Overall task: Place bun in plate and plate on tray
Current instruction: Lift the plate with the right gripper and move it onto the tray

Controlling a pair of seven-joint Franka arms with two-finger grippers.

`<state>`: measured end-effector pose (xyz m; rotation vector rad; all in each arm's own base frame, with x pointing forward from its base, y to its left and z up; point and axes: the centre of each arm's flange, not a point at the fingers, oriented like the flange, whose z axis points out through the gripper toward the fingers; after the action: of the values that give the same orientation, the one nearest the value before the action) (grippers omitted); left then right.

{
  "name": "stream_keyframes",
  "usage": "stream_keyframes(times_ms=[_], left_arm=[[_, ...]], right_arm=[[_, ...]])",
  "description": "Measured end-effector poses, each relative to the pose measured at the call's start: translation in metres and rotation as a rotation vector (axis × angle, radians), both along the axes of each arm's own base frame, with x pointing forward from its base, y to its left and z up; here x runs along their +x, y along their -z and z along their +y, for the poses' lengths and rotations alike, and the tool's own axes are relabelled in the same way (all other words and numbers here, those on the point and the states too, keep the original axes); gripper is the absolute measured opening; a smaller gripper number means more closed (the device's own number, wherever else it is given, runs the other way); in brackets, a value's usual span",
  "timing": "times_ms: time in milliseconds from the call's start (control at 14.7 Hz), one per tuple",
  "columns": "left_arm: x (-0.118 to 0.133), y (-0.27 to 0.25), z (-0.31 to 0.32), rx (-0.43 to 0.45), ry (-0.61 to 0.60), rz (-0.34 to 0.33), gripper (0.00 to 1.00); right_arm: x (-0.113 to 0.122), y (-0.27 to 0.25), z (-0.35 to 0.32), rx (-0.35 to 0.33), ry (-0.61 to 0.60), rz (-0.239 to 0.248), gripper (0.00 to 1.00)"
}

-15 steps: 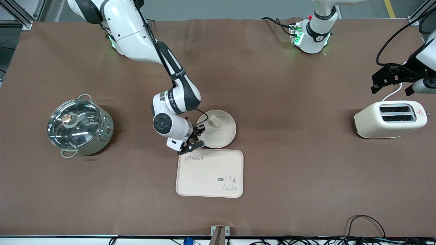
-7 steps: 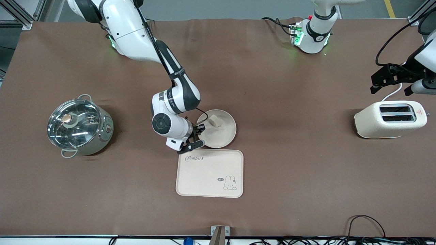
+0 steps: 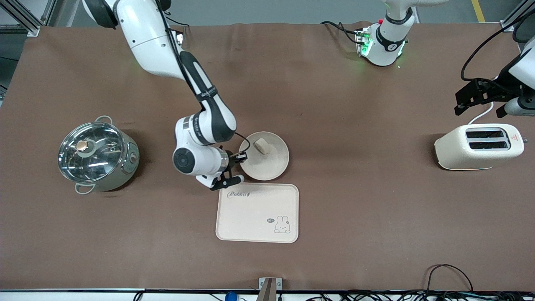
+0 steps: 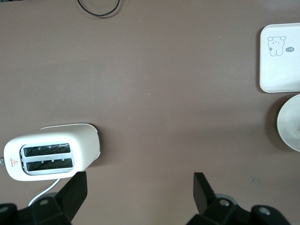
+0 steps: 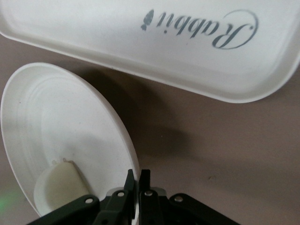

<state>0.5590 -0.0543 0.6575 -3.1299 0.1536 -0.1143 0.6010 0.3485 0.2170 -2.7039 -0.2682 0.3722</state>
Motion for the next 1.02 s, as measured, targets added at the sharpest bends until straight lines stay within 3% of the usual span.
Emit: stream_keyframes(times_ms=[136, 272, 476, 817, 1021], left_arm=[[0.0, 0.0, 0.0, 0.0, 0.0, 0.0, 1.0], [0.0, 0.0, 0.0, 0.0, 0.0, 0.0, 1.0], [0.0, 0.0, 0.0, 0.0, 0.0, 0.0, 1.0], [-0.001, 0.001, 0.0, 0.001, 0.0, 0.009, 1.0], [-0.001, 0.001, 0.0, 0.001, 0.0, 0.01, 1.0]], right_arm=[[0.016, -0.025, -0.015, 0.063, 0.053, 0.017, 0.05], [0.035, -0.048, -0.033, 0.105, 0.097, -0.006, 0.05], [0.058, -0.068, -0.044, 0.132, 0.127, -0.063, 0.05], [0.09, -0.054, -0.05, 0.133, 0.225, -0.199, 0.05], [0.106, -0.055, -0.04, 0.144, 0.254, -0.238, 0.05]])
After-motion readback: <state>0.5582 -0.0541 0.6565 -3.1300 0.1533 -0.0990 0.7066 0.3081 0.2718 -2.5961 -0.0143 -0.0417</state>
